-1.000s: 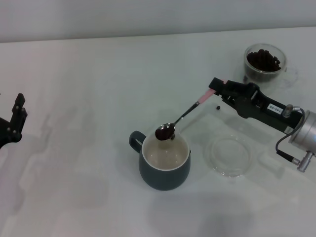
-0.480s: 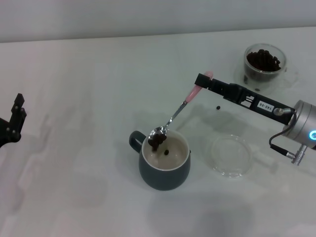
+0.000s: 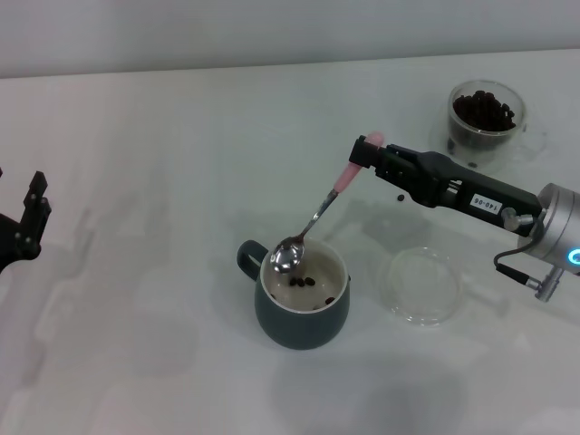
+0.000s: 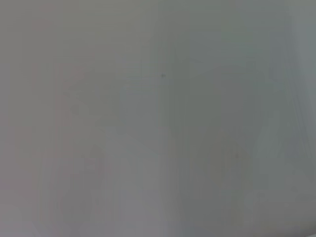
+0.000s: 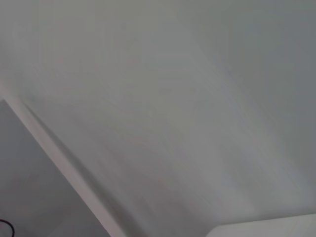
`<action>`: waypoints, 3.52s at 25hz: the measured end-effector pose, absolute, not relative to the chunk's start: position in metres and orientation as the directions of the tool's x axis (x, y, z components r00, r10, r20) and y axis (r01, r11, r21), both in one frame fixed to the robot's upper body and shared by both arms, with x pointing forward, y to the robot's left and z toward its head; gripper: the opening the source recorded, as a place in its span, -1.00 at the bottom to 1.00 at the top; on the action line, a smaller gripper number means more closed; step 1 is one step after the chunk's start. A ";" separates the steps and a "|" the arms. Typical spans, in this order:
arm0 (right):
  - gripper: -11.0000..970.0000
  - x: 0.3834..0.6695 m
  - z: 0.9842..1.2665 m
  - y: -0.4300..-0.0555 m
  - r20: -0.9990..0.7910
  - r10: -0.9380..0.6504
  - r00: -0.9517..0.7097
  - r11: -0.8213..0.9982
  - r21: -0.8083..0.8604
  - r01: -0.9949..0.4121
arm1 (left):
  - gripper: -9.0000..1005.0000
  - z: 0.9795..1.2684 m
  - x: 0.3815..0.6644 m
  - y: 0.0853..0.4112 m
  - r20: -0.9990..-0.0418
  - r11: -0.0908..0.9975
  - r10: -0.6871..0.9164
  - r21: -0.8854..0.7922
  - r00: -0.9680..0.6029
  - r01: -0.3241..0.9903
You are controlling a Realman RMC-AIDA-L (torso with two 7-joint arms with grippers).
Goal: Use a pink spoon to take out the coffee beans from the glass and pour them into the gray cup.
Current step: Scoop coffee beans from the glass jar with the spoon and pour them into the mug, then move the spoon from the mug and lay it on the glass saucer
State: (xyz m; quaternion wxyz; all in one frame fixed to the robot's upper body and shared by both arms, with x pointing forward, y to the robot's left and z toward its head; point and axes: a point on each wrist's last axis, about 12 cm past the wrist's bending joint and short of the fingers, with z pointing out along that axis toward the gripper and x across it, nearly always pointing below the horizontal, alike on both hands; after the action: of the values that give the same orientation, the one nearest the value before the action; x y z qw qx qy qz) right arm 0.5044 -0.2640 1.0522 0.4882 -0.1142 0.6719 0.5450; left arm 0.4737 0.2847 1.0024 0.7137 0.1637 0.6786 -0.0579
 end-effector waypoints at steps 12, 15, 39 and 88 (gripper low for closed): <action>-0.68 0.504 1.067 -0.290 -0.751 0.423 -0.507 0.357 0.653 -0.668 | 0.02 1.003 0.474 0.284 -0.988 0.939 0.139 0.155 0.073 0.306; -0.68 0.502 1.073 -0.308 -0.761 0.419 -0.496 0.388 0.644 -0.659 | 0.02 1.002 0.474 0.284 -0.988 0.939 0.139 0.154 0.073 0.306; -0.68 0.475 1.050 -0.375 -0.755 0.344 -0.558 0.618 0.629 -0.471 | 0.02 1.007 0.482 0.278 -0.987 0.934 0.133 0.156 0.092 0.320; -0.59 0.476 1.021 -0.356 -0.650 0.361 -0.669 0.643 0.693 -0.327 | 0.01 1.007 0.483 0.283 -0.985 0.941 0.144 0.166 0.096 0.294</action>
State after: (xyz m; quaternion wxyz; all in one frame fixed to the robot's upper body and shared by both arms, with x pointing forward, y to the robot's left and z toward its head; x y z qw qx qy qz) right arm 0.4757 -0.3558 1.0205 0.4069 0.0105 0.8099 0.4223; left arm 0.4832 0.2831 1.0075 0.7219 0.1633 0.6705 -0.0520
